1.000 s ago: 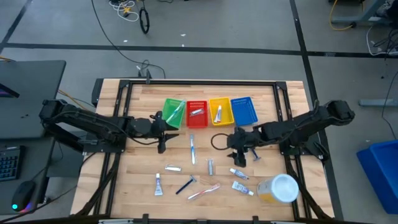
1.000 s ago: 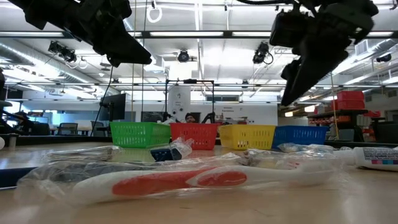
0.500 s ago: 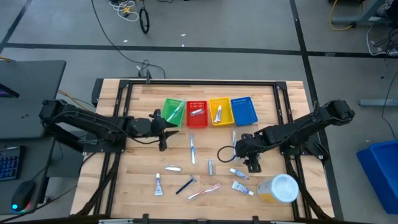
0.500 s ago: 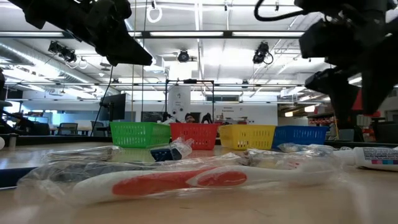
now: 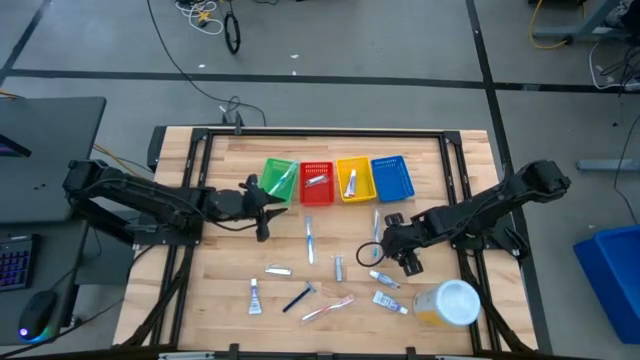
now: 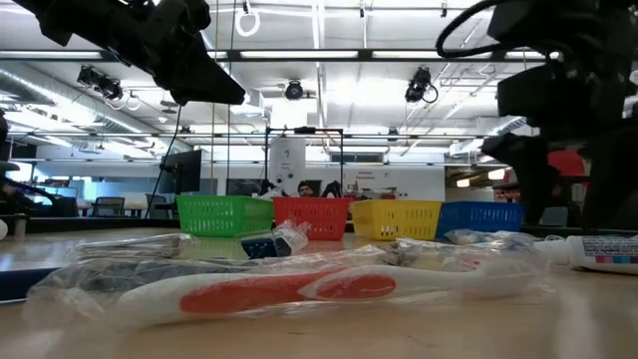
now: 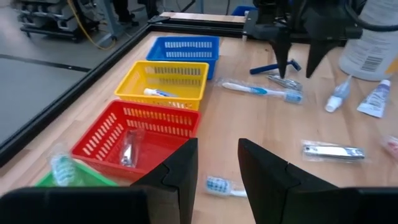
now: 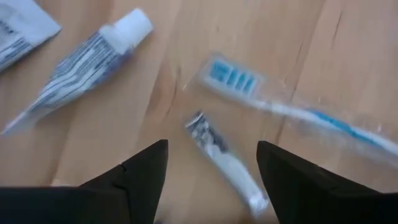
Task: Pick & Place Travel size toiletries
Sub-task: Put the blue razor into the blue bin
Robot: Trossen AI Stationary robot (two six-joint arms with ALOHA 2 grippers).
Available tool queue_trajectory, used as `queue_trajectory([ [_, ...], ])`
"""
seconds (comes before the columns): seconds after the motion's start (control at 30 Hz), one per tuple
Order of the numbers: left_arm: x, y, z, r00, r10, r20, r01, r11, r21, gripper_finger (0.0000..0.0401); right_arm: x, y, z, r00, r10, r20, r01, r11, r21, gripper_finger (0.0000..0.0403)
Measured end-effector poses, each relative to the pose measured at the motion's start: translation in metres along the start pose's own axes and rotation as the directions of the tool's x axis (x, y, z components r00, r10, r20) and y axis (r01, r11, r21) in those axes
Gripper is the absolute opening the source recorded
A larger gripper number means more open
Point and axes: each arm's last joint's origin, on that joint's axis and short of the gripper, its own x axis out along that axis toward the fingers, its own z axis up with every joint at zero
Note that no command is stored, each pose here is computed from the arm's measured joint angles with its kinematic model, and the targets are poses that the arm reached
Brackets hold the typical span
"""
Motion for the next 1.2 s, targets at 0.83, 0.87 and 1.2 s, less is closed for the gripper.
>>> queue_trajectory([
  [0.83,0.0,0.0,0.0,1.0,0.014,0.003,-0.014,1.0,-0.013,0.0122,-0.011,-0.009,0.002,0.994,-0.063,-0.088,0.087,0.951,0.297,0.0248],
  [0.87,0.0,0.0,0.0,1.0,0.014,0.003,-0.014,1.0,-0.013,0.0122,-0.013,-0.01,0.0,0.99,-0.064,-0.123,0.105,0.927,0.359,0.0254],
  [1.2,0.0,0.0,0.0,1.0,0.009,0.002,-0.009,1.0,-0.016,0.0122,-0.004,-0.009,-0.026,0.964,0.027,-0.266,0.197,0.603,0.773,0.0259],
])
